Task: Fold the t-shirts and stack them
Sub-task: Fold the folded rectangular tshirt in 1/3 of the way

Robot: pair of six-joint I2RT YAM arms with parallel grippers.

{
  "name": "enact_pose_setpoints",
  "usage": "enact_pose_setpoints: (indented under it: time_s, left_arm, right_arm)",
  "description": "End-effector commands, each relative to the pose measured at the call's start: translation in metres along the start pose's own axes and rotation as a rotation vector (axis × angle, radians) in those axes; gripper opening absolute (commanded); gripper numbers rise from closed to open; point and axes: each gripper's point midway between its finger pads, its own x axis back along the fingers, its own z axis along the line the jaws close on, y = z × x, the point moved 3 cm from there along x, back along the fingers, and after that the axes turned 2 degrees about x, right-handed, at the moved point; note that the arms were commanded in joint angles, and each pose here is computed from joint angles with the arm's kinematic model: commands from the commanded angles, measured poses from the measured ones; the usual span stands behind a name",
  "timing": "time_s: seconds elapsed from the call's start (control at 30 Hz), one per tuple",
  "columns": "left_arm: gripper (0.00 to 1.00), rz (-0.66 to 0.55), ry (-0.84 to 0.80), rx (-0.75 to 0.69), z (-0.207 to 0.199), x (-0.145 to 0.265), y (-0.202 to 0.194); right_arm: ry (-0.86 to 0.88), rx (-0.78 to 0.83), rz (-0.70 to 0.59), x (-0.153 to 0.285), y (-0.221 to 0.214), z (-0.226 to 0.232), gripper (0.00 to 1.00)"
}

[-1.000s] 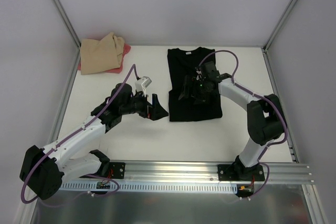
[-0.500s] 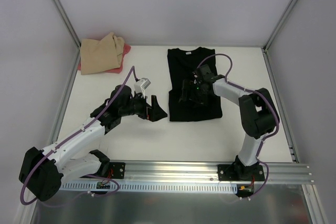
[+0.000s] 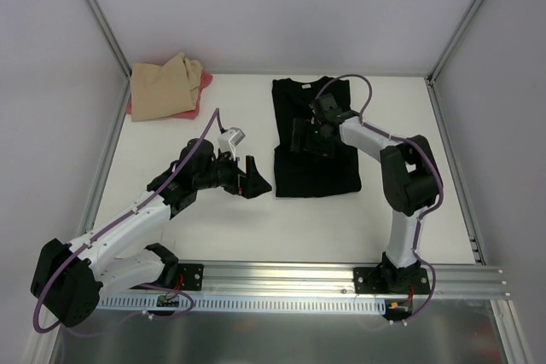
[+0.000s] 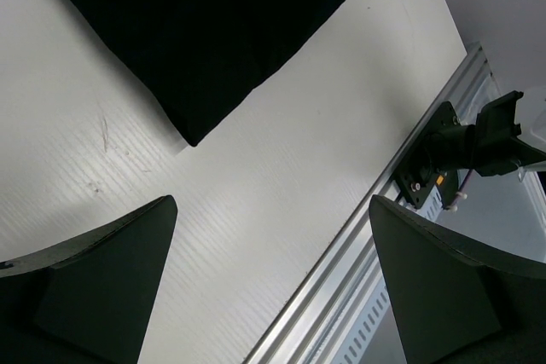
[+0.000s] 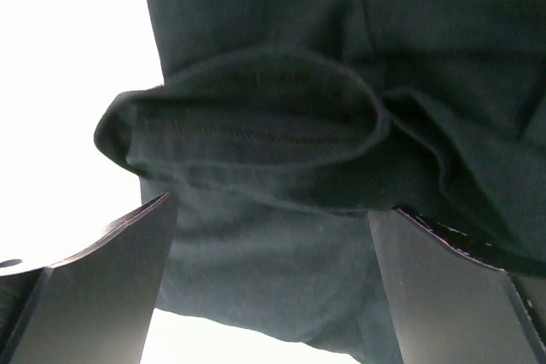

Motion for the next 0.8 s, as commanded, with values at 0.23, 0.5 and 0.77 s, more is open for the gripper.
enact_pose_setpoints:
  time_s: [0.23,0.5,0.77]
  left_arm:
    - [0.99,-0.004,0.007,-0.061,0.001,-0.003,0.003]
    - [0.98,0.032,0.015,-0.048,0.008,-0.008,-0.006]
    - [0.99,0.005,-0.07,-0.014,0.005,-0.015,-0.013]
  right_arm:
    - [-0.066,0.092,-0.089,0.0,0.06,0.008,0.99]
    - [-0.086,0.069,-0.158,0.01,0.122,-0.006,0.99]
    - [-0.186,0.111,-0.258,0.104,0.12,-0.025,1.0]
